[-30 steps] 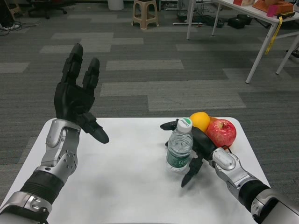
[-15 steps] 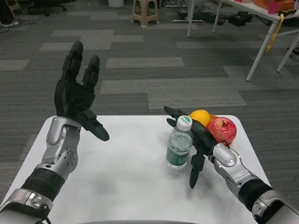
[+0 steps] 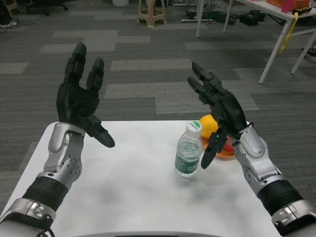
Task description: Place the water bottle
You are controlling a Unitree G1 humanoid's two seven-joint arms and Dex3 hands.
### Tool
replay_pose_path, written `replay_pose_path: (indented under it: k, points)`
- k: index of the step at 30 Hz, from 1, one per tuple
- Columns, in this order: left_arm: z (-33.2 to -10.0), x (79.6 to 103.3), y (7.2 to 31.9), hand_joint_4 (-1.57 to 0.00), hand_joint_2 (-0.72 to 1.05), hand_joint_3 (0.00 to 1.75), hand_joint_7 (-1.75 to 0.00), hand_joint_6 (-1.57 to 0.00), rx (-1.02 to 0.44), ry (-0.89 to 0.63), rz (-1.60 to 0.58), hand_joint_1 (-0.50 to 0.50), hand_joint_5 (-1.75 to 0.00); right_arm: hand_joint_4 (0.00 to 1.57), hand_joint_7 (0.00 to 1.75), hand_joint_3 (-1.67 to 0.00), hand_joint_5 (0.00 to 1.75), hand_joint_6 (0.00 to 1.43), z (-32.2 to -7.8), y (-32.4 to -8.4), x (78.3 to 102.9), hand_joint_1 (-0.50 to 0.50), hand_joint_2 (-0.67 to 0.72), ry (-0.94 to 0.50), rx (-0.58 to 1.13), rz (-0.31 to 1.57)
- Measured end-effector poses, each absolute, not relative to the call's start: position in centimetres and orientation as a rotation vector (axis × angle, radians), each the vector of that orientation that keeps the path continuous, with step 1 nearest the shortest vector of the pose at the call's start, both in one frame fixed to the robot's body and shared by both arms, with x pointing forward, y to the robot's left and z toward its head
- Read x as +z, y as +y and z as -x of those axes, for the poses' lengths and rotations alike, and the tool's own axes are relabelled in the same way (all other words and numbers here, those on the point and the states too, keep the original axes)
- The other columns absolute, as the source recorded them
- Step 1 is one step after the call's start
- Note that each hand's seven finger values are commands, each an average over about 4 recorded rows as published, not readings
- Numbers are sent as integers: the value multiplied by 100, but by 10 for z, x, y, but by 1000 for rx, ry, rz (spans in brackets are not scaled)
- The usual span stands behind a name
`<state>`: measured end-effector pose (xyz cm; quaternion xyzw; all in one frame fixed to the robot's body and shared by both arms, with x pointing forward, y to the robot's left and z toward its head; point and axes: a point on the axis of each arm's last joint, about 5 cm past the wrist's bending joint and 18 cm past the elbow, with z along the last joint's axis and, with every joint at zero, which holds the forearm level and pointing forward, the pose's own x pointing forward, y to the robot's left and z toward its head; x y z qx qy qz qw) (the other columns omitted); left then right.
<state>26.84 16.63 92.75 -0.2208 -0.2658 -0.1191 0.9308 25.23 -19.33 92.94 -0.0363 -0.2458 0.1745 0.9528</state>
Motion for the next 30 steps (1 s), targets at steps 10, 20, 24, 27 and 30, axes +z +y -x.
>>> replay_pose_path:
  k: [10,20,24,27,30]
  points:
    - [-271,931,166,0,-72,7,0,0,-248,-556,451,-49,0,0,0,0,0,0,-240,-220,965,-50,66,-688,235,93]
    - [-273,933,166,0,-72,7,0,0,-250,-559,448,-48,0,0,0,0,0,0,-232,-235,981,-48,66,-771,167,118]
    - [-273,933,166,0,-72,9,0,0,-250,-558,448,-49,0,0,0,0,0,0,-232,-235,981,-47,66,-772,168,118]
    - [-274,933,166,0,-72,9,0,0,-249,-556,447,-49,0,0,0,0,0,0,-233,-235,981,-46,66,-770,168,118]
    - [-274,933,166,0,-72,6,0,0,-249,-555,447,-49,0,0,0,0,0,0,-233,-235,981,-46,66,-768,167,118]
